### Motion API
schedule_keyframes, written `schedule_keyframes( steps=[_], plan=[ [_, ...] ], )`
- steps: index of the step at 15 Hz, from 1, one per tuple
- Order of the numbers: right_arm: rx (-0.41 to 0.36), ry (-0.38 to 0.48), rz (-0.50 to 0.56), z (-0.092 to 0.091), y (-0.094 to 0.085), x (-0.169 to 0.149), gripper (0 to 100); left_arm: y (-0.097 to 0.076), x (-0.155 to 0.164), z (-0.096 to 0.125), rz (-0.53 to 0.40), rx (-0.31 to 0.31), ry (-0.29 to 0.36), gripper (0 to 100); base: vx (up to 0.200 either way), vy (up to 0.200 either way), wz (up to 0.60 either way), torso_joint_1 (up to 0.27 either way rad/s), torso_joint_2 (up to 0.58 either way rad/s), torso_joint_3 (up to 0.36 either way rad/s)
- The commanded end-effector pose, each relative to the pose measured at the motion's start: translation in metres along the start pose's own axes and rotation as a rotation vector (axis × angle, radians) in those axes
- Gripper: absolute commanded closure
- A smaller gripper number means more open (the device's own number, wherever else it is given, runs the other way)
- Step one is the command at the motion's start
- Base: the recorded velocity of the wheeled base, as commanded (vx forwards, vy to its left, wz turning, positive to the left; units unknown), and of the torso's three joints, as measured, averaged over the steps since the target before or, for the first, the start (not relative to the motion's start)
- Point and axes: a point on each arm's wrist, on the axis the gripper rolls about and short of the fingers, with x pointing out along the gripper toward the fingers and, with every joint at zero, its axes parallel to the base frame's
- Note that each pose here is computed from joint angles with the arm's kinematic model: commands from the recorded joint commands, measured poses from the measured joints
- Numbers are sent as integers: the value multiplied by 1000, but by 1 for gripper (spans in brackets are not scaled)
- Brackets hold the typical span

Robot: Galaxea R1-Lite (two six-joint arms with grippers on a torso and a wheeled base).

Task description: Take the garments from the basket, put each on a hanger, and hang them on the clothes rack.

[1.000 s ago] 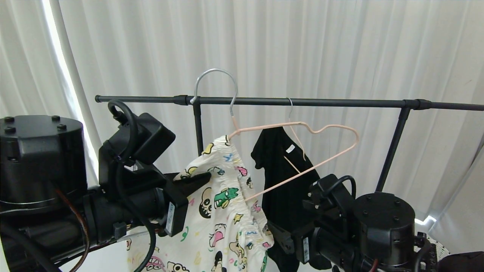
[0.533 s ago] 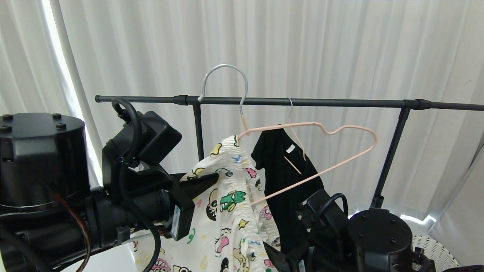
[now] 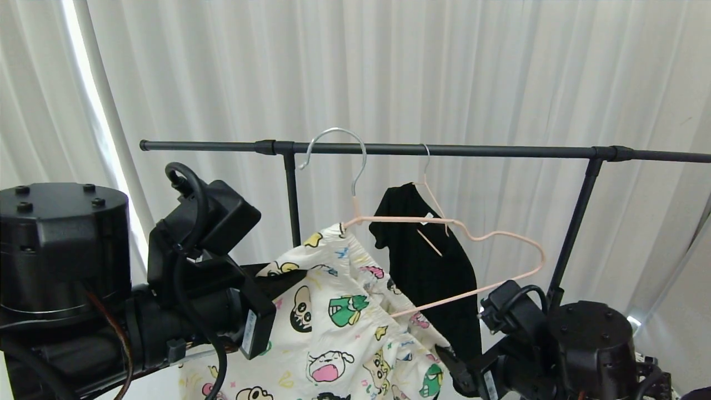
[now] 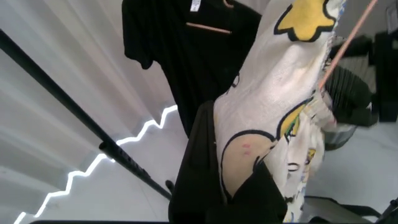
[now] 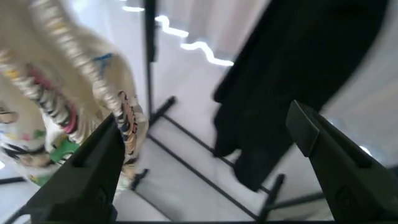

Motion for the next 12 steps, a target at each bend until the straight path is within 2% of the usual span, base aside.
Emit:
schedule_keyframes(
  steps=[1, 3, 4, 8, 10, 12],
  plan=[
    [19, -21, -76, 5, -23, -5, 0, 3, 0, -8, 17, 20, 26, 100, 0, 0, 0, 0, 0, 0],
    [32, -27, -118, 6, -34, -7, 0, 12, -1, -18, 56, 94, 66, 100, 0, 0, 0, 0, 0, 0],
    [39, -30, -131, 7, -38, -7, 0, 14, -1, -22, 61, 109, 79, 100, 0, 0, 0, 0, 0, 0],
    [46, -35, -142, 7, -41, -8, 0, 12, -2, -31, 56, 112, 101, 100, 0, 0, 0, 0, 0, 0],
    [46, -42, -134, 9, -41, -9, 0, 13, -3, -44, 55, 210, 146, 100, 0, 0, 0, 0, 0, 0],
    [42, -64, -100, 13, -41, -13, 0, 14, -3, -54, 53, 279, 189, 100, 0, 0, 0, 0, 0, 0]
  ],
)
